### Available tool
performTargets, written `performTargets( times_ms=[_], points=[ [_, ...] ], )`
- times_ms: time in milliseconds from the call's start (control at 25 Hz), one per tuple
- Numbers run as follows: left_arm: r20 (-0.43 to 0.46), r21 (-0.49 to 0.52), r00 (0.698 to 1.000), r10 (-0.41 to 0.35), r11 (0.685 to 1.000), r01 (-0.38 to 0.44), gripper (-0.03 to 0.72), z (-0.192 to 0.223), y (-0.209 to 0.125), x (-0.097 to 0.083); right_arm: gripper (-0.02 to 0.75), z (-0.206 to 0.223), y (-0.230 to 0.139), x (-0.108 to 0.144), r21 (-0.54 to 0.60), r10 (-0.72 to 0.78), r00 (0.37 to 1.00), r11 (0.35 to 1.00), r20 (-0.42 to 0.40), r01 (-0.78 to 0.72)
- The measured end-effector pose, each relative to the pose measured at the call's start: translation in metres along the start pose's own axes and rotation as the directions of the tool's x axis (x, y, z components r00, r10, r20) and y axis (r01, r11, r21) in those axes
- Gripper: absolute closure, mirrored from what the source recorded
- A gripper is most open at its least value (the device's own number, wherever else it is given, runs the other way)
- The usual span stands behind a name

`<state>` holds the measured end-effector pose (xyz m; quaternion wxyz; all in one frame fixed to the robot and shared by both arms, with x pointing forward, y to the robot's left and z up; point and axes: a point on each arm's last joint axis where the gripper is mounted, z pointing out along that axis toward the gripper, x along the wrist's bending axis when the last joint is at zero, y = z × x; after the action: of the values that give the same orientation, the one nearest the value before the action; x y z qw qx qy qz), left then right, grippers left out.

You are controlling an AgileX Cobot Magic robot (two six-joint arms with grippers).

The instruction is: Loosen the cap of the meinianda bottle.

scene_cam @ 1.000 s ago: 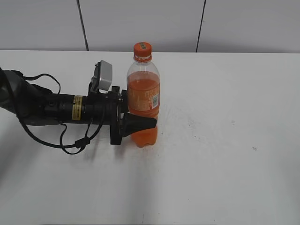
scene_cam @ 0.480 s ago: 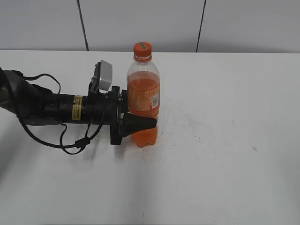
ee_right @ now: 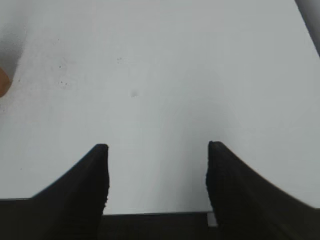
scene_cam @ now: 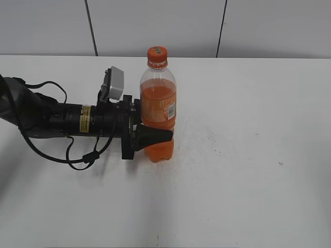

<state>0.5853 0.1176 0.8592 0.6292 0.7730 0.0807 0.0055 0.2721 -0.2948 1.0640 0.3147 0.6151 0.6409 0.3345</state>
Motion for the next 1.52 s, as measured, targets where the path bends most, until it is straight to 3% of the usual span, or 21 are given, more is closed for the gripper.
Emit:
performTargets(
  times_ms=[120,400,600,760,920,1080,1240,1520],
  points=[
    [0.0,0.0,1.0,0.0,1.0,0.0,0.288,0.0,0.0,0.0,0.275,0.016,0.03,-0.001,0.104,0.012,1.0,0.995,-0.001,-0.012],
    [0.0,0.0,1.0,0.0,1.0,0.0,0.288,0.0,0.0,0.0,0.275,0.062,0.092,-0.005,0.148,0.015,1.0,0.989,0.002,-0.015],
    [0.0,-0.001,1.0,-0.001,1.0,0.001,0.288,0.0,0.0,0.0,0.275,0.105,0.133,-0.007,0.291,0.023,1.0,0.957,-0.004,-0.021],
    [-0.001,-0.002,1.0,-0.002,1.0,0.002,0.288,0.0,0.0,0.0,0.275,0.136,0.166,-0.009,0.337,0.025,1.0,0.941,-0.005,-0.022],
    [-0.001,-0.002,1.0,-0.002,1.0,0.002,0.288,0.0,0.0,0.0,0.275,0.162,0.188,-0.01,0.382,0.026,1.0,0.924,-0.007,-0.021],
    [-0.002,-0.002,1.0,-0.002,1.0,0.002,0.288,0.0,0.0,0.0,0.275,0.175,0.2,-0.007,0.493,0.089,0.996,0.866,0.009,-0.082],
    [-0.003,-0.003,1.0,-0.002,1.0,0.002,0.288,0.0,0.0,0.0,0.275,0.179,0.216,0.017,0.511,0.141,0.99,0.851,0.002,-0.122],
    [-0.003,-0.003,1.0,-0.003,1.0,0.002,0.288,0.0,0.0,0.0,0.275,0.185,0.242,0.1,0.483,0.189,0.977,0.868,-0.103,-0.117]
  ],
)
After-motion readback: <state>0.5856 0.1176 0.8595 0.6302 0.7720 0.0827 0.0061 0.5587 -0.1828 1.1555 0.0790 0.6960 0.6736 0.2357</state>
